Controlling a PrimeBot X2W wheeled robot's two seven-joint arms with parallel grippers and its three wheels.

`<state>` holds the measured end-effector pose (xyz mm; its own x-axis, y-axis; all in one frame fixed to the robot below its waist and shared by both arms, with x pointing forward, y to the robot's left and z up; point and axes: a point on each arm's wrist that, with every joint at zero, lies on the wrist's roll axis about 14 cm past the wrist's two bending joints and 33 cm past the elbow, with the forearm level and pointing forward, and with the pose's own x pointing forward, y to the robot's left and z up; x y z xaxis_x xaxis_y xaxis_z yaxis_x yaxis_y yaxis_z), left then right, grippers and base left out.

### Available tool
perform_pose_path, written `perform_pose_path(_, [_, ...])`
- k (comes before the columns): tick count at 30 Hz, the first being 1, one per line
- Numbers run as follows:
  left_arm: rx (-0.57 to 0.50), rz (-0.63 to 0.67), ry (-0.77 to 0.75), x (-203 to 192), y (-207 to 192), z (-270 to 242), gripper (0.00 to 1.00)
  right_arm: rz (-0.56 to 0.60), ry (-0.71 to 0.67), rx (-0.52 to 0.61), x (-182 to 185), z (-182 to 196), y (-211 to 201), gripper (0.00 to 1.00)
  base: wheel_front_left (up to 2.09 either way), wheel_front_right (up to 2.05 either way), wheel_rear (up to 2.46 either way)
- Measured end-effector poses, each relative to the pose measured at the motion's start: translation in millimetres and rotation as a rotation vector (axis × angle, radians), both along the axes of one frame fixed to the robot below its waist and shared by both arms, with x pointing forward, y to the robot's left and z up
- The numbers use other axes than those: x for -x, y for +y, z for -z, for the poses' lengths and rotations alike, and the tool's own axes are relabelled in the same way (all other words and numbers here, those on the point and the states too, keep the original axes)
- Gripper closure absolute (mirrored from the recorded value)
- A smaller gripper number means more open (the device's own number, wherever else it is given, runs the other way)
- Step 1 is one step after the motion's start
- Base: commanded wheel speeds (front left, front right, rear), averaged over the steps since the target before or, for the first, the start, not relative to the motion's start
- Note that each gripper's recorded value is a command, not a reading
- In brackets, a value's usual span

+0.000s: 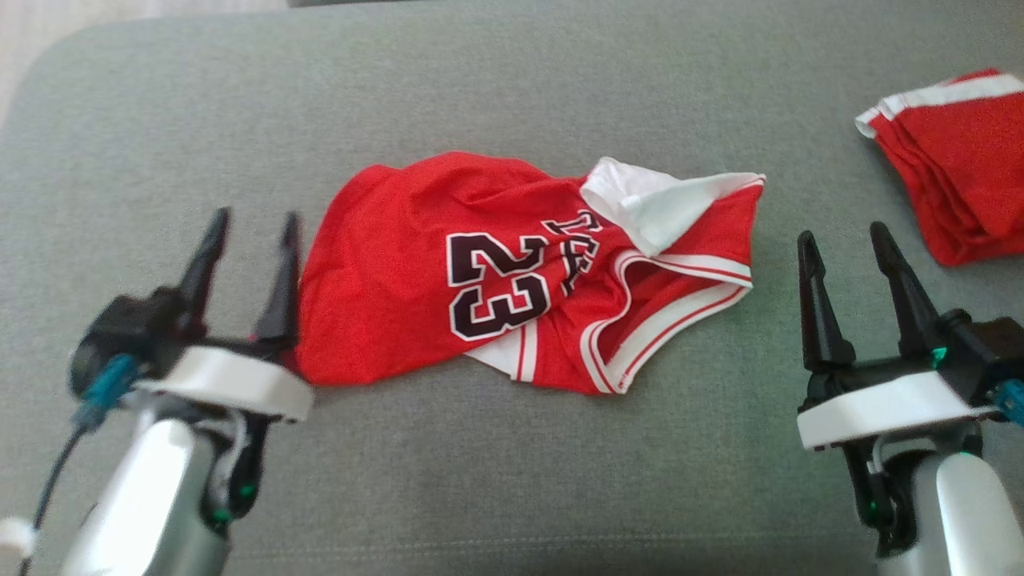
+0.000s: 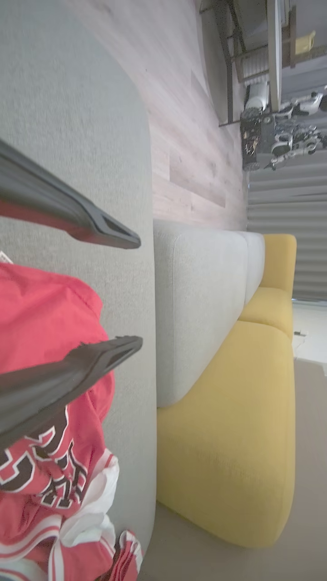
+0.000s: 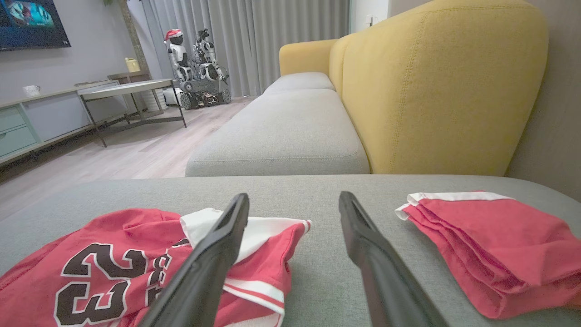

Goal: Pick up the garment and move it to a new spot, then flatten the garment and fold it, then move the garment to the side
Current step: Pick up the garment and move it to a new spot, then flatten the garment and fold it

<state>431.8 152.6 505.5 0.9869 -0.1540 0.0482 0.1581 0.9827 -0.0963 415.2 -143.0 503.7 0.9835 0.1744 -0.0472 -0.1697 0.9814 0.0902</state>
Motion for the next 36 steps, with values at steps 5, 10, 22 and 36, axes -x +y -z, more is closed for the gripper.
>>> perform_pose_path(5, [-0.006,-0.094,0.004,20.0,33.1,-0.9,0.00,-0.018,0.013,0.008,8.1,1.3,5.7,0.00,0.00,0.00,0.00])
perform_pose_path(10, [-0.004,-0.112,0.032,45.1,40.2,6.9,0.00,-0.025,0.011,0.010,16.4,-2.3,7.7,0.00,0.00,0.00,0.00])
perform_pose_path(22, [-0.002,-0.096,0.047,72.6,35.7,6.7,0.00,-0.014,0.020,0.024,39.0,-3.2,2.9,0.00,0.00,0.00,0.00])
perform_pose_path(36, [-0.003,-0.083,0.068,73.3,32.2,7.9,0.00,-0.011,0.015,0.023,38.7,-4.8,1.8,0.00,0.00,0.00,0.00])
